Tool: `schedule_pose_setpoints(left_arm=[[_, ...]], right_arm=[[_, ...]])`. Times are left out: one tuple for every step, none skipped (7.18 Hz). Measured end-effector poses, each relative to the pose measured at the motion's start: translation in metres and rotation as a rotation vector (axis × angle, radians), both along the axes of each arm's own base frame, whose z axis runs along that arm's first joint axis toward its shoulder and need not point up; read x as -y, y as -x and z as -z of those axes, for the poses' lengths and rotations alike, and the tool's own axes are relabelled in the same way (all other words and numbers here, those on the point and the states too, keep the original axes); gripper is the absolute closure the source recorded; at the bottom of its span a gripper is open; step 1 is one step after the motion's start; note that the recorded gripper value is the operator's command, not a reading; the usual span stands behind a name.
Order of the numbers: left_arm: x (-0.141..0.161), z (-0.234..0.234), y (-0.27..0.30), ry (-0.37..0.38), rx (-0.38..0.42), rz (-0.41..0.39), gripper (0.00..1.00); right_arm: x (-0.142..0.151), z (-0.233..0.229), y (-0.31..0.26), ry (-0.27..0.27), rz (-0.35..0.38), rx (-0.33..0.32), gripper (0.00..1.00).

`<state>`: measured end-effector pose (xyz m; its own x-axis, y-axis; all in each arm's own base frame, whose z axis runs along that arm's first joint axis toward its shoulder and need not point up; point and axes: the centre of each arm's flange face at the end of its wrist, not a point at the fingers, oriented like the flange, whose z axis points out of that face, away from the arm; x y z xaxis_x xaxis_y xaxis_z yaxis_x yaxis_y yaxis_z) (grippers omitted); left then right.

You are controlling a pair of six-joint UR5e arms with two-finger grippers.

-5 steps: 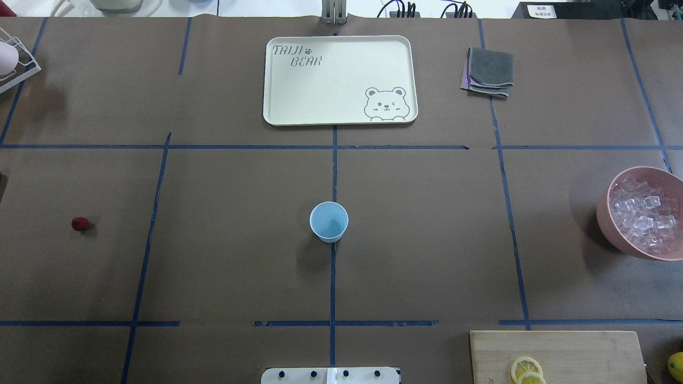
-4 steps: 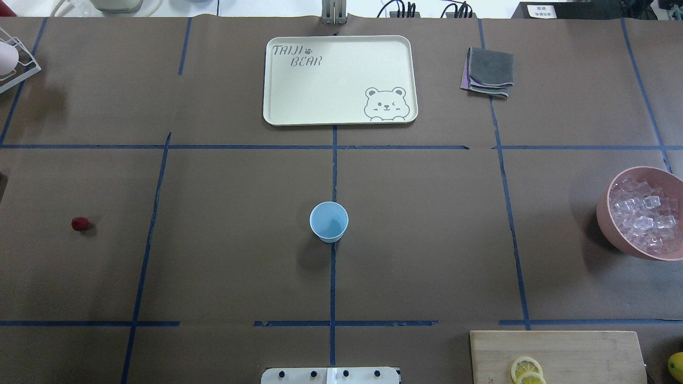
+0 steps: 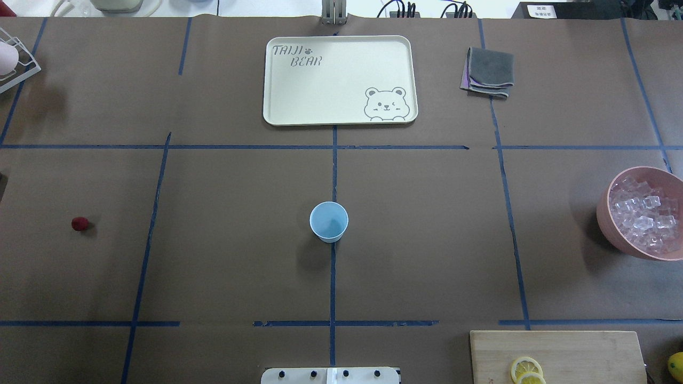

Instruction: Mash ice and strawberries in cup

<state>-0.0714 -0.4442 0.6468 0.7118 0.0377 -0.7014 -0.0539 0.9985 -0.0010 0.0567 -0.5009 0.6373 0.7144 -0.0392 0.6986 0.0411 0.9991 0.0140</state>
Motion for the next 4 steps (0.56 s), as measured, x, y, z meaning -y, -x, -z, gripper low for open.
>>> schedule_pose_setpoints(left_arm=[[-0.0005,-0.0006,-0.0003,0.000,0.001,-0.002,0.00],[-0.0010,-0.0009,-0.0006,0.001,-0.001,-0.004,0.00],[-0.0013,-0.0009,-0.0009,0.001,-0.004,-0.005,0.00],[-0.0017,-0.0007,-0.0011,0.000,-0.007,-0.006,0.00]], right_arm=[[-0.0006,-0.0010,0.0004,0.003,0.000,0.006,0.00],[-0.0016,-0.0014,0.0014,0.006,0.000,0.020,0.00],[-0.0015,0.0007,0.0026,0.004,0.000,0.038,0.00],[-0.0009,0.0061,0.0035,-0.006,0.000,0.048,0.00]])
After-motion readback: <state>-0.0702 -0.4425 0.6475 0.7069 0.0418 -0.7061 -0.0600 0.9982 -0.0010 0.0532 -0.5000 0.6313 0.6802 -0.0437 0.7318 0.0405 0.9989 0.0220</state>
